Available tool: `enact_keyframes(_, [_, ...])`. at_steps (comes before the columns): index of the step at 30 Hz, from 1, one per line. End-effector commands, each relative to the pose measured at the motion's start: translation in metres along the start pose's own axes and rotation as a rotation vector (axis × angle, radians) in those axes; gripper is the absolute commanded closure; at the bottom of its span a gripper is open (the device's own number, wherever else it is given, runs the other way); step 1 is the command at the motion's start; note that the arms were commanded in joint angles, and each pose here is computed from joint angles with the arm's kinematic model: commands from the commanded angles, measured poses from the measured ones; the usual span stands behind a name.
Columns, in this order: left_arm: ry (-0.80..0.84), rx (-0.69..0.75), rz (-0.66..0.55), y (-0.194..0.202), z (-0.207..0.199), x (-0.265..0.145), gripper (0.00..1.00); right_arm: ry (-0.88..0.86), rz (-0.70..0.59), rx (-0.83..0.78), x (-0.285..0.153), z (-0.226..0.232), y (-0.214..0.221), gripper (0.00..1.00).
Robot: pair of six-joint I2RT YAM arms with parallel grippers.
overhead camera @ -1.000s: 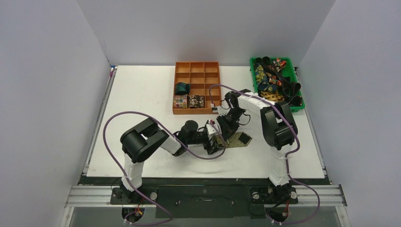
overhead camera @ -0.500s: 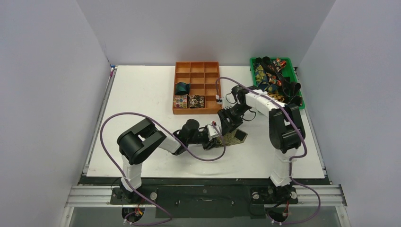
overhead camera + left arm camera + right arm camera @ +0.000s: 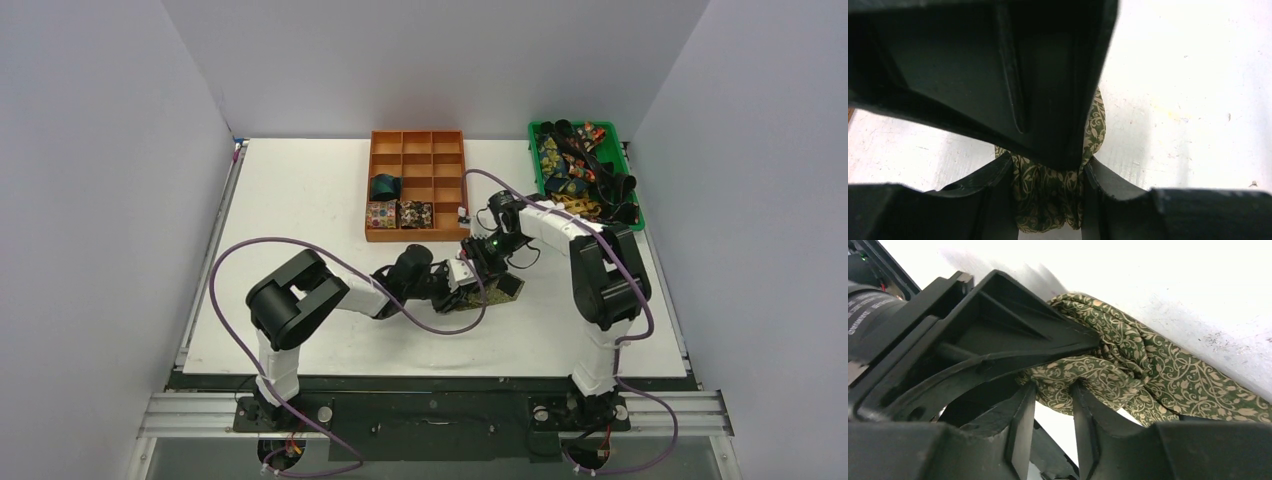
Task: Roll the ties
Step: Roll the tie at the center of the board.
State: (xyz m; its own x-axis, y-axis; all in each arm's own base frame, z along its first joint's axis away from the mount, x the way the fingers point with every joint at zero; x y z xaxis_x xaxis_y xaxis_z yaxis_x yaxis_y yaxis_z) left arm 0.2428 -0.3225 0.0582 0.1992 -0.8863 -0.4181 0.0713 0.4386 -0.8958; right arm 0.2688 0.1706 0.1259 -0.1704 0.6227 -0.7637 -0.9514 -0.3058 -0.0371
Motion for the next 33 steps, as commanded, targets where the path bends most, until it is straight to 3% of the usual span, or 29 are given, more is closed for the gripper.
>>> enact_keyframes(1, [0.024, -0.067, 0.144, 0.023, -0.011, -0.004, 0.74, 0.143, 0.038, 0.039, 0.015, -0.032, 0.0, 0.76])
enact_keyframes(6, [0.048, -0.054, 0.134, 0.017, -0.01, -0.002, 0.68, 0.248, 0.03, 0.042, 0.008, -0.055, -0.012, 1.0])
enact_keyframes(12, [0.055, -0.042, 0.119, 0.009, -0.003, 0.003, 0.62, 0.289, 0.04, 0.045, 0.003, -0.07, -0.012, 1.0])
enact_keyframes(15, [0.063, -0.036, 0.086, 0.004, -0.003, 0.002, 0.43, 0.326, 0.039, 0.04, 0.002, -0.076, -0.01, 1.0])
enact_keyframes(19, [0.051, -0.016, -0.002, -0.012, -0.001, -0.002, 0.28, 0.381, 0.028, 0.06, 0.0, -0.089, -0.012, 1.0])
enact_keyframes(28, [0.045, -0.005, -0.109, -0.039, 0.015, 0.027, 0.25, 0.451, 0.03, 0.077, 0.006, -0.103, -0.019, 1.0])
enact_keyframes(33, [0.054, -0.086, -0.148, -0.041, 0.017, 0.043, 0.26, 0.476, 0.042, 0.078, 0.008, -0.107, -0.015, 1.0])
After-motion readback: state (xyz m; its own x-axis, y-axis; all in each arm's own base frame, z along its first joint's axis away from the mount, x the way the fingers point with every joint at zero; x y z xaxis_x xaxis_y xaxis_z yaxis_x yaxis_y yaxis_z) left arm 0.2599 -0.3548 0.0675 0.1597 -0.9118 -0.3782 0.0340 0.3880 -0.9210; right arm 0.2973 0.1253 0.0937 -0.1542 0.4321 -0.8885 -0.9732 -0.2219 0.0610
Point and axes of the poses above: each gripper's point midway between its finger pads, its own x axis out along the fingers, its own z axis along the line the jaws close on, y = z × x, the point moved 8 cm from there along -x, back along the fingers, and after that the axes turned 10 degrees about x, right-handed, at the moved point
